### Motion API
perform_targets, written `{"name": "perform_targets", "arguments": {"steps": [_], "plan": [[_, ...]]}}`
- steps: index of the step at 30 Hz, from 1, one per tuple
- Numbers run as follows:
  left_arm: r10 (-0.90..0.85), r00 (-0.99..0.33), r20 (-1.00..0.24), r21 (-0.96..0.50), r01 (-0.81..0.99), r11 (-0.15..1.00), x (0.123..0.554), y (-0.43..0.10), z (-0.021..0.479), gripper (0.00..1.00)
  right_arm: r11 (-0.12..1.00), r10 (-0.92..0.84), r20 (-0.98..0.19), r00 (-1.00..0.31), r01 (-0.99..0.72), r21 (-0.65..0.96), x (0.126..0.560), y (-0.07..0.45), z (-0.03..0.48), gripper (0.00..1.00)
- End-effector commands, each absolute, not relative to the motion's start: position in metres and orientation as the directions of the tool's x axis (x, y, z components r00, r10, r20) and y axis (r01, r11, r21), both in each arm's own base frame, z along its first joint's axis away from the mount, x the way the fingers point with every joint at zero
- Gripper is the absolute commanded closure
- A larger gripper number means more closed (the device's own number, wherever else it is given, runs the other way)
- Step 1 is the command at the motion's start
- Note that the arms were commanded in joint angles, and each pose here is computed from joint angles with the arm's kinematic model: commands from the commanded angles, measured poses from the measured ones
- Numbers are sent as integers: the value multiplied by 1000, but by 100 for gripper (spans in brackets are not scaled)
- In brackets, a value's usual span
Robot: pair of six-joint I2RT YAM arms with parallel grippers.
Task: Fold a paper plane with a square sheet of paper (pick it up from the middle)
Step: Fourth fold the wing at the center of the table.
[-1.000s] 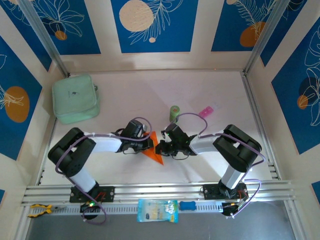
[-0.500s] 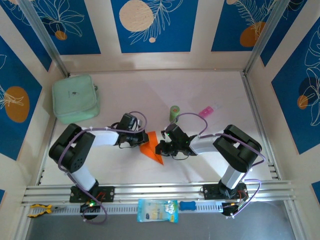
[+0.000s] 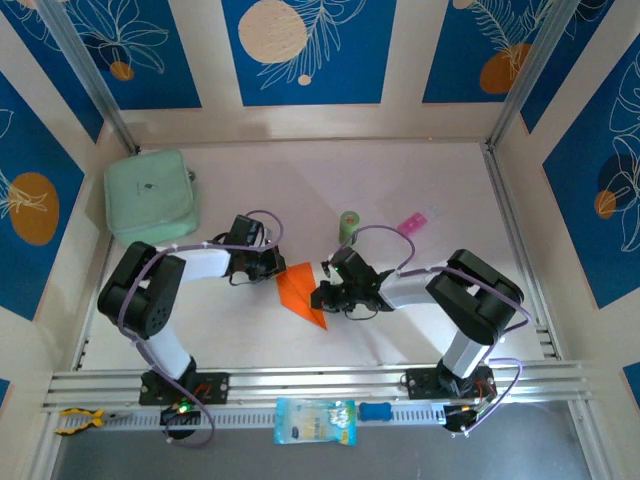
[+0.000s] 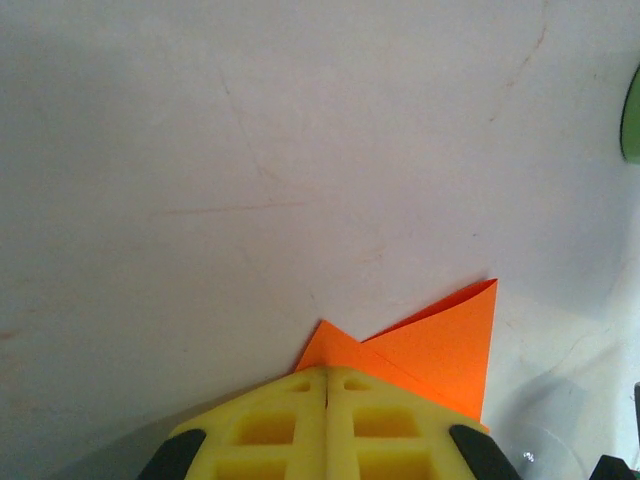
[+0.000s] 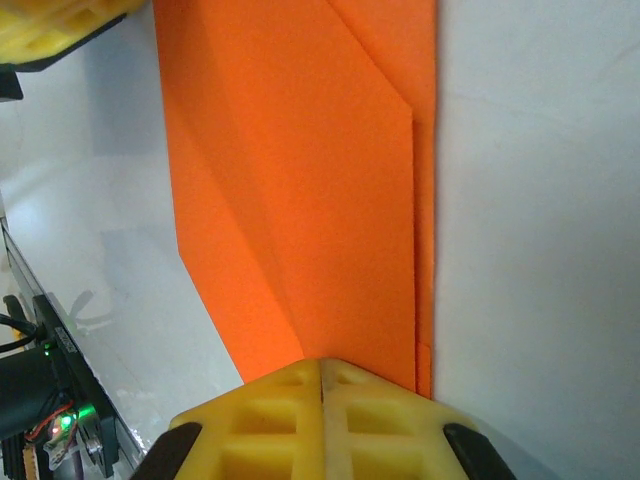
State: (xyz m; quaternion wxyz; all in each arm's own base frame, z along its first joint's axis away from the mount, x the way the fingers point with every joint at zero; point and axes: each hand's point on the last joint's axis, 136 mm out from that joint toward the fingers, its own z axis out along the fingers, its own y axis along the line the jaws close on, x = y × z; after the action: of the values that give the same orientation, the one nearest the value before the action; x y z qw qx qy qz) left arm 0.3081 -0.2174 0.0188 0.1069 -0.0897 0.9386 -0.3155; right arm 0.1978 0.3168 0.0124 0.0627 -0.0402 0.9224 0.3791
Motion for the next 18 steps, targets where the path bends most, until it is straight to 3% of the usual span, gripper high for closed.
{"name": "perform_targets", "arguments": {"steps": [1,18], "plan": [[-264,-948,-176,-516,-139,845,319,-193,3,95,843,-70,43,-997,-36,537,151,269,-37,99],[-265,-945,-191,-490,-142,860,336,-180,1,95,843,-76,42,-996,-41,537,153,263,-36,99]]}}
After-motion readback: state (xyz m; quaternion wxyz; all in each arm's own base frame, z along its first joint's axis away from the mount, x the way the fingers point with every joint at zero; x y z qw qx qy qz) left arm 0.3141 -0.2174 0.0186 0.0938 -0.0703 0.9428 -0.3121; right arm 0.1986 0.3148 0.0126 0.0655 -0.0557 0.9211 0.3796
